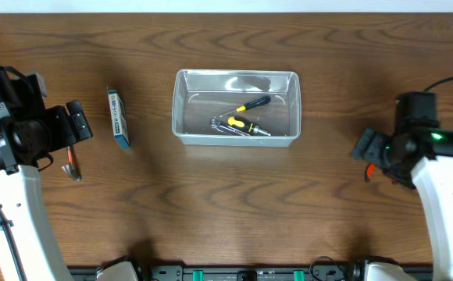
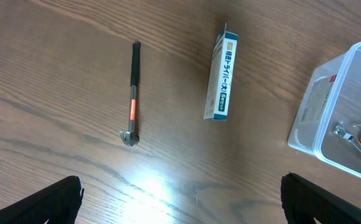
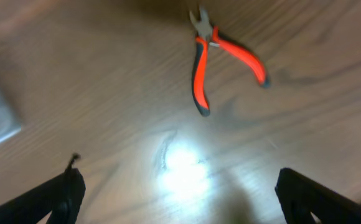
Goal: Pack container
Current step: 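Move the right gripper over the red-handled pliers, then lower the right gripper and grasp the pliers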
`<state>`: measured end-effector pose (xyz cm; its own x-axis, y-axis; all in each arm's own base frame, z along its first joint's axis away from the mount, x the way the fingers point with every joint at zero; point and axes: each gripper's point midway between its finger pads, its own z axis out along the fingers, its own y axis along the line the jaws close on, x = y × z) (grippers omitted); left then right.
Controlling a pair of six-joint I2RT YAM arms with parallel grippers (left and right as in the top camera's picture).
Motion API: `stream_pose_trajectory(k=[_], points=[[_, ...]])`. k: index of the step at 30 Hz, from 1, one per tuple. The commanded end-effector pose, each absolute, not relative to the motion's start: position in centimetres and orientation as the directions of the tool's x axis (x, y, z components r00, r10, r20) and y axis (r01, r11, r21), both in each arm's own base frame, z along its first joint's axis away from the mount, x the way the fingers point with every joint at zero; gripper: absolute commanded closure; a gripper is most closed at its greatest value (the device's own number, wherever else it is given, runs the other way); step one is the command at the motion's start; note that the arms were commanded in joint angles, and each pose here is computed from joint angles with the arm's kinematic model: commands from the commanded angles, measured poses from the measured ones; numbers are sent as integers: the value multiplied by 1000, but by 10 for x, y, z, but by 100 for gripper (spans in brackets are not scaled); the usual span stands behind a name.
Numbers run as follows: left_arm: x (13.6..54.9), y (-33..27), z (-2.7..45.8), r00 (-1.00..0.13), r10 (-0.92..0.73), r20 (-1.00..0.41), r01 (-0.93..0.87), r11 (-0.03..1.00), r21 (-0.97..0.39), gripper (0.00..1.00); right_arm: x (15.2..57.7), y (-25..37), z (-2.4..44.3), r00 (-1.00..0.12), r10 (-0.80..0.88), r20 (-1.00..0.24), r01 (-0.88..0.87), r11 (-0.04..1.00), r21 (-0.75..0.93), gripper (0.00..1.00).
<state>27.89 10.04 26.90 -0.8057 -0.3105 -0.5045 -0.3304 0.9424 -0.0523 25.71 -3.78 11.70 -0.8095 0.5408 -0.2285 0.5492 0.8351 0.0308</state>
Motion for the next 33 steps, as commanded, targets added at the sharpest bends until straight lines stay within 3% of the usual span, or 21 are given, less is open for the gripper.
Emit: stream_pose_trajectory(k=[1, 13, 33], points=[[278, 101, 275, -799, -307, -517, -328, 943, -52, 2, 259, -40, 84, -792, 582, -186, 591, 807, 11, 1], [276, 100, 274, -803, -308, -510, -329, 943, -52, 2, 289, -43, 20, -792, 598, -122, 605, 796, -26, 1], [276, 100, 274, -805, -308, -507, -329, 943, -52, 2, 285, -62, -31, -763, 646, -37, 647, 759, -77, 1]])
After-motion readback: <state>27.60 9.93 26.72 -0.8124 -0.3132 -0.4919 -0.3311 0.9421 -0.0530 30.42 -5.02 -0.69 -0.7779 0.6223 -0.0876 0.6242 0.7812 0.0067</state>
